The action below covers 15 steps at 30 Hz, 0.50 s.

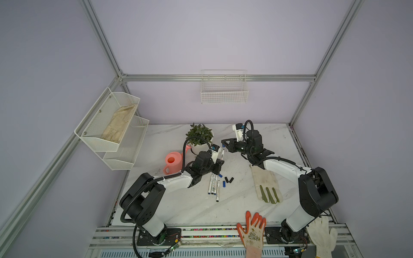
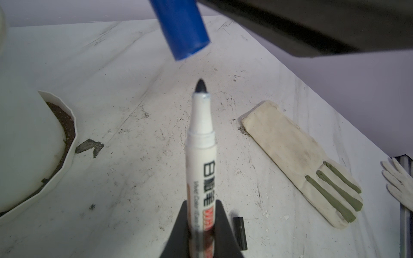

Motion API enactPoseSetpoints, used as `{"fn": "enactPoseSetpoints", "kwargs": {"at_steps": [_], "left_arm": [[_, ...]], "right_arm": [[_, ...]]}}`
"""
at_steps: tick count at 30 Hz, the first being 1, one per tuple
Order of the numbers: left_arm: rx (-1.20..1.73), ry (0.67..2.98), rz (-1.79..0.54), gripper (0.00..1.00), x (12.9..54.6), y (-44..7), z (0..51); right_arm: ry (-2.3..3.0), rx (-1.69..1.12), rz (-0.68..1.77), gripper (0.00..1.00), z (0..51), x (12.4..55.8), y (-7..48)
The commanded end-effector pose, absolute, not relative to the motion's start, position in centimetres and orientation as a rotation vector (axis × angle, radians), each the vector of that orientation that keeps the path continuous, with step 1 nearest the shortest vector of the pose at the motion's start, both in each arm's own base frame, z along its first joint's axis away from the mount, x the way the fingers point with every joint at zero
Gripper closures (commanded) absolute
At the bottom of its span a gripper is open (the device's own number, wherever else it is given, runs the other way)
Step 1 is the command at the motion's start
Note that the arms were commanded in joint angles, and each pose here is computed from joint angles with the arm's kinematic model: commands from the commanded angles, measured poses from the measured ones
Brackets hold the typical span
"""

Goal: Insert the pens into the pen caps
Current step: 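Bring the blue cap down onto the marker tip held by the left gripper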

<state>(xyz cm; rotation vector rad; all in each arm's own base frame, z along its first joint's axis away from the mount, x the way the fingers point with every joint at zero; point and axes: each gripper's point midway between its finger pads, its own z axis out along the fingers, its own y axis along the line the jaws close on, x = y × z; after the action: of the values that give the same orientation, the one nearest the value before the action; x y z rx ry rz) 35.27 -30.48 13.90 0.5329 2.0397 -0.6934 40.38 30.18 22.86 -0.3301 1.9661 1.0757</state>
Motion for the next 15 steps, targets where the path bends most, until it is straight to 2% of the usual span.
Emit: {"fn": "enactPoseSetpoints", "kwargs": {"at_steps": [1, 15], "left_arm": [[0.499, 1.957, -0.712, 1.0, 35.7, -30.6, 16.4], [0.462, 1.936, -0.719, 1.0, 36.2, -30.4, 16.8]], "right_arm": [[1.962, -0.362, 1.077, 1.0, 23.2, 39.7, 30.4], [1.98, -0.41, 1.106, 1.0, 22.7, 38.6, 30.9]]}}
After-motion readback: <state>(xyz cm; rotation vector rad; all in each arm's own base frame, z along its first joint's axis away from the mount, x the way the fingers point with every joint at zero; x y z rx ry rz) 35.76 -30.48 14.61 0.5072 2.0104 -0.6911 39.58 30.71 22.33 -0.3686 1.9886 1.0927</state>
